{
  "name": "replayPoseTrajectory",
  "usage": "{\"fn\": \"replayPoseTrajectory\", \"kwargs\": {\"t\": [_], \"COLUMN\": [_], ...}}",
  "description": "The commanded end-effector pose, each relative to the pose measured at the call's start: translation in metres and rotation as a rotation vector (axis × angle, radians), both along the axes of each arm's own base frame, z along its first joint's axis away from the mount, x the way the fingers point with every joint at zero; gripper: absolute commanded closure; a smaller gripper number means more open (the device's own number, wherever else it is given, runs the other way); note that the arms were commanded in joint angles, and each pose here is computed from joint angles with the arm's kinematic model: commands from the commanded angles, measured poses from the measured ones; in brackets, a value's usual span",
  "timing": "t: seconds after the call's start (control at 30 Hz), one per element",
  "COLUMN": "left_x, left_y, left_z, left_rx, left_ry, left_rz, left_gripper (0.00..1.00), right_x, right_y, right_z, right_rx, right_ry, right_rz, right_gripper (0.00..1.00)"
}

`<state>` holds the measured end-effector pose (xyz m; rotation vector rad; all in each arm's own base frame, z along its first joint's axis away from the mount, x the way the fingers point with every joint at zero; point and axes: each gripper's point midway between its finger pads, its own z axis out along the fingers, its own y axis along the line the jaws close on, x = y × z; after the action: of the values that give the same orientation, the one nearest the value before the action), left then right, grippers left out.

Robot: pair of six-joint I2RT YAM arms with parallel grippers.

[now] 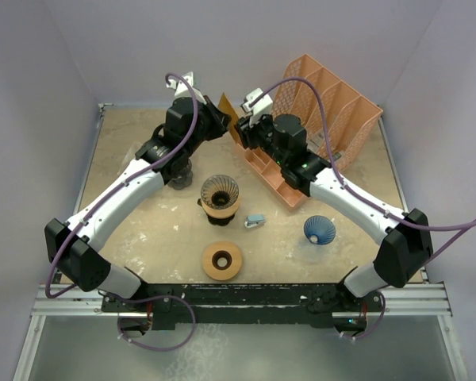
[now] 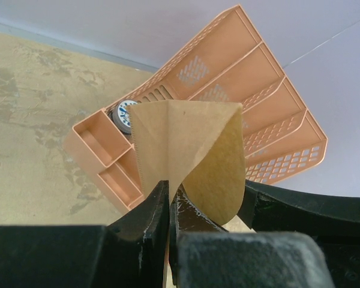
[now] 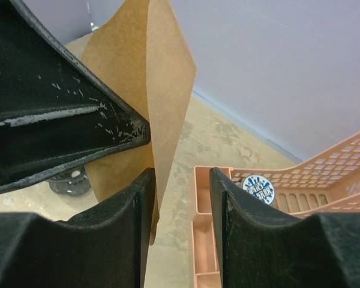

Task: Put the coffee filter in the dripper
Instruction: Pick up the coffee filter from the coffee filter holder.

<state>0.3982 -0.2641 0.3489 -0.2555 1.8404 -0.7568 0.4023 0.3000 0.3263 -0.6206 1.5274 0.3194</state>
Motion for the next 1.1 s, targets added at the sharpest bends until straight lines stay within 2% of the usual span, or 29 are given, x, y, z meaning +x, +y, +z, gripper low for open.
{"fn": "replayPoseTrajectory", "kwargs": {"t": [0.0, 0.17, 0.27, 0.57, 0.83, 0.93, 1.07], "left_x": [-0.002, -0.002, -0.003, -0.010, -0.032, -0.050, -0.079], "left_y": [-0.002, -0.002, -0.003, -0.007, -0.010, -0.007, 0.009], "left_z": [0.017, 0.015, 0.016, 0.017, 0.031, 0.022, -0.001], "left_rx": [-0.019, -0.016, -0.017, -0.010, 0.089, 0.270, 0.544], "left_ry": [-0.065, -0.064, -0.066, -0.097, -0.235, -0.298, -0.341], "left_rz": [-0.014, -0.019, -0.022, -0.075, -0.290, -0.418, -0.594], "left_gripper": [1.00, 1.00, 1.00, 1.00, 0.71, 0.58, 0.47], "right_x": [-0.006, -0.006, -0.006, -0.005, -0.013, -0.017, -0.024], "right_y": [-0.002, -0.001, 0.000, -0.004, -0.007, -0.010, -0.013], "right_z": [0.055, 0.056, 0.056, 0.064, 0.070, 0.070, 0.068], "right_rx": [0.115, 0.122, 0.121, 0.121, 0.099, 0.080, 0.048], "right_ry": [-0.071, -0.066, -0.067, -0.088, -0.118, -0.131, -0.137], "right_rz": [0.003, 0.011, 0.016, 0.008, 0.043, 0.055, 0.073], "right_gripper": [0.57, 0.60, 0.66, 0.99, 1.00, 1.00, 1.00]}}
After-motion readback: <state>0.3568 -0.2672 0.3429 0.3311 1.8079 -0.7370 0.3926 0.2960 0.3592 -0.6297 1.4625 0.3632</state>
